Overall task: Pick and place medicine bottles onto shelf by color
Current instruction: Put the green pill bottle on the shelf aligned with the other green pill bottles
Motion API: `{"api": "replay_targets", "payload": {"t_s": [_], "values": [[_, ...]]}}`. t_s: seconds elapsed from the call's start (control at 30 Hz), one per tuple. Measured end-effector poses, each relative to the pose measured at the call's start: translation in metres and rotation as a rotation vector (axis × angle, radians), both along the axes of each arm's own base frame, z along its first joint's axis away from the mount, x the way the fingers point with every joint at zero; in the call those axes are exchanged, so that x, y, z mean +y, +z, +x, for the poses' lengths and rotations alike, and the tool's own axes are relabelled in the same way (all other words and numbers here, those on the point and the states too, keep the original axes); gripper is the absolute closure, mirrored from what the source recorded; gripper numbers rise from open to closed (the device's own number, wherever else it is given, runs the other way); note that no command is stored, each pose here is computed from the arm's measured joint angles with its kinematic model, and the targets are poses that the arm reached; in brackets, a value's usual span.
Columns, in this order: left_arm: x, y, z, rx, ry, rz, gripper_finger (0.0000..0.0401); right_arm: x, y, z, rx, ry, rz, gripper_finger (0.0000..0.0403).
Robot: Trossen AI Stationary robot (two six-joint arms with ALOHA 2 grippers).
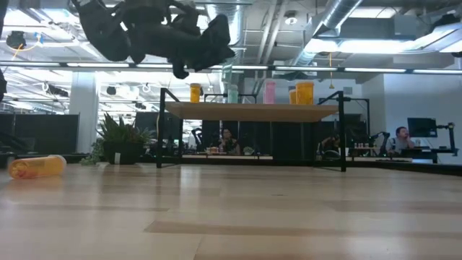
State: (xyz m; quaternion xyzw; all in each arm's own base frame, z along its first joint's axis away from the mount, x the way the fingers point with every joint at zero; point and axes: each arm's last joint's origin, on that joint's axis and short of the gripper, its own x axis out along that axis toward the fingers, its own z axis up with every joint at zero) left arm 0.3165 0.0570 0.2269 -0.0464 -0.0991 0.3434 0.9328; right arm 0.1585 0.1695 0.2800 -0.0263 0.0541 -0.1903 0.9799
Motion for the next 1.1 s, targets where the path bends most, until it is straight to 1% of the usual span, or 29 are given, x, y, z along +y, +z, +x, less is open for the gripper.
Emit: {"api": "replay_targets", "payload": {"t_s": [0.13, 0.27, 0.4, 0.5, 0.6, 0.67, 0.8, 0.9, 1.0, 1.1], "values": [[0.002, 0.001, 0.000, -0.002, -0.034, 0.026, 0.0288, -0.002, 0.000, 0.003, 0.000, -0.015, 0.000, 0.0264], [0.010, -0.002, -0.001, 0.005, -0.026, -0.012, 0.0288, -0.005, 0.000, 0.006, -0.001, -0.033, 0.003, 0.0266], [0.013, -0.002, -0.002, -0.021, -0.017, -0.041, 0.0288, -0.006, 0.000, 0.007, 0.001, -0.029, 0.007, 0.0265], [0.012, -0.006, 0.000, -0.044, 0.018, -0.067, 0.0288, -0.006, 0.000, 0.007, 0.000, -0.029, 0.009, 0.0264], [0.007, -0.017, 0.008, -0.028, 0.058, -0.078, 0.0288, -0.006, 0.000, 0.007, 0.001, -0.027, 0.009, 0.0265], [0.003, -0.021, 0.016, -0.012, 0.080, -0.062, 0.0288, -0.006, 0.000, 0.007, 0.001, -0.026, 0.010, 0.0266], [-0.003, -0.019, 0.032, 0.029, 0.137, -0.013, 0.0288, -0.006, 0.000, 0.007, -0.001, -0.023, 0.016, 0.0265], [-0.003, -0.016, 0.040, 0.029, 0.172, -0.001, 0.0288, -0.006, 0.000, 0.007, -0.001, -0.023, 0.016, 0.0265], [0.001, -0.016, 0.042, 0.021, 0.187, -0.015, 0.0288, -0.006, 0.000, 0.007, 0.001, -0.023, 0.014, 0.0266], [0.007, -0.021, 0.042, 0.012, 0.200, -0.073, 0.0288, -0.006, -0.001, 0.007, 0.004, -0.023, 0.010, 0.0265]]}}
